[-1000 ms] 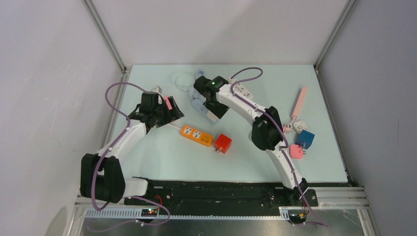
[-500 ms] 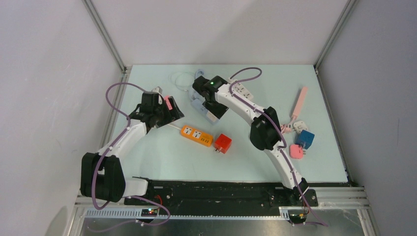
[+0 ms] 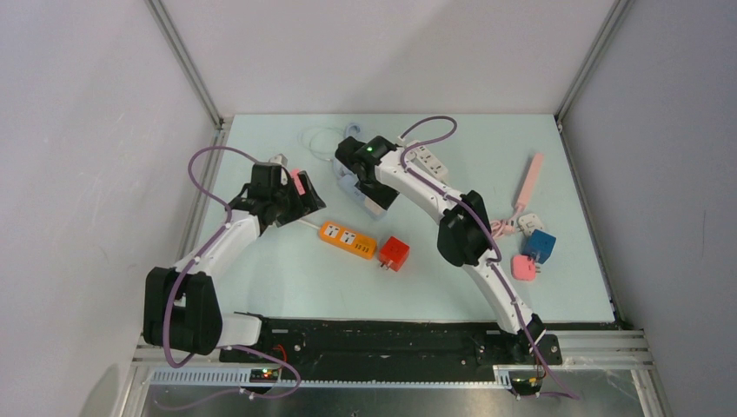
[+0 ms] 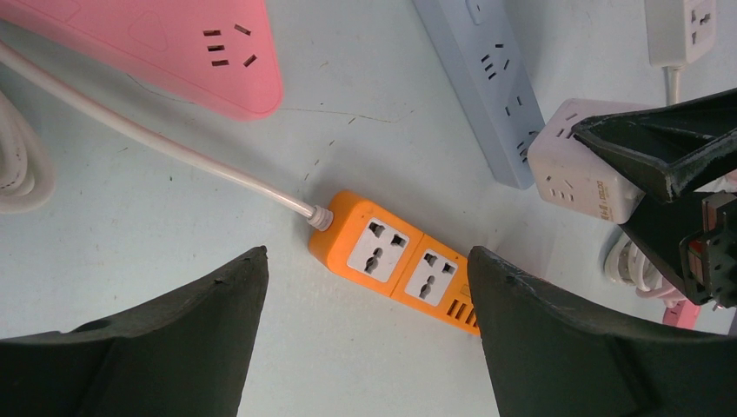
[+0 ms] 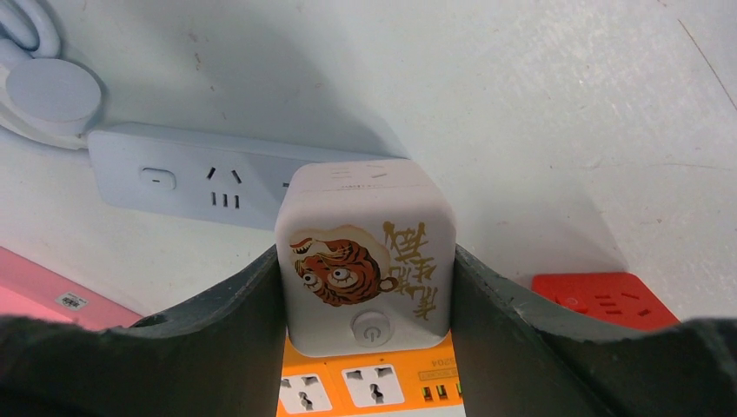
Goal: Insert the plug
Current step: Insert the plug into the socket.
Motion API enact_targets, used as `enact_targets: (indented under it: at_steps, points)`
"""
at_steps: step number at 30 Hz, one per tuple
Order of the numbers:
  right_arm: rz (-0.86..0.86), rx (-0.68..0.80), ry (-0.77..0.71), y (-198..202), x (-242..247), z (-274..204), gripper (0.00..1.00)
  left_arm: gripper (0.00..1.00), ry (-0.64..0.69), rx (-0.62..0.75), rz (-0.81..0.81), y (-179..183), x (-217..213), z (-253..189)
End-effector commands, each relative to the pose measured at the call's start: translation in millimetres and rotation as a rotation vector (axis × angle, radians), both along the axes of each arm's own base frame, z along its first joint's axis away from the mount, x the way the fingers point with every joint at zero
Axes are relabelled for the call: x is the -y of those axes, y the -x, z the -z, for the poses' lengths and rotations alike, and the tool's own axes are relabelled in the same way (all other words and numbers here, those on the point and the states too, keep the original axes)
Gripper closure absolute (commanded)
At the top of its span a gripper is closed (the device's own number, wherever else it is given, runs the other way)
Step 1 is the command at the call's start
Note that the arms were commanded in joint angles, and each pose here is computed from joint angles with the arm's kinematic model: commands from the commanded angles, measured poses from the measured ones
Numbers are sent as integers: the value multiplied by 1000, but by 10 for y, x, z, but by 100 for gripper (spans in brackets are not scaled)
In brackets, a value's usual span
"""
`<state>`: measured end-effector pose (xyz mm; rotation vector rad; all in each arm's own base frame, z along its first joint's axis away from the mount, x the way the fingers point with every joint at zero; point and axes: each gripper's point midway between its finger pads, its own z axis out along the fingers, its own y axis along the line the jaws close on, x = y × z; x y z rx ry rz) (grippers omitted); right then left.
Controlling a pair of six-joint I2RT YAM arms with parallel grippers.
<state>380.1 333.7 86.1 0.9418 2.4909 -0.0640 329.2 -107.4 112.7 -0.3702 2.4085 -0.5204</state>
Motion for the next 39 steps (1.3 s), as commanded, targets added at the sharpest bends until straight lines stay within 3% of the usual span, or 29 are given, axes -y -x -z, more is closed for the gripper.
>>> enact_targets:
  at_steps: [1,20,34,39]
  points:
    - [-39,-156,82,134,38,861,100,11,-12,14,-6,-37,-33,14]
    - [39,-138,-182,-23,-343,745,100,11,-17,21,7,-51,-24,-4]
    - [-63,-118,47,148,-245,1072,100,11,-37,31,-4,-46,-67,-11]
    - [-84,-119,62,229,-279,1068,100,11,-36,21,-3,-59,-60,18]
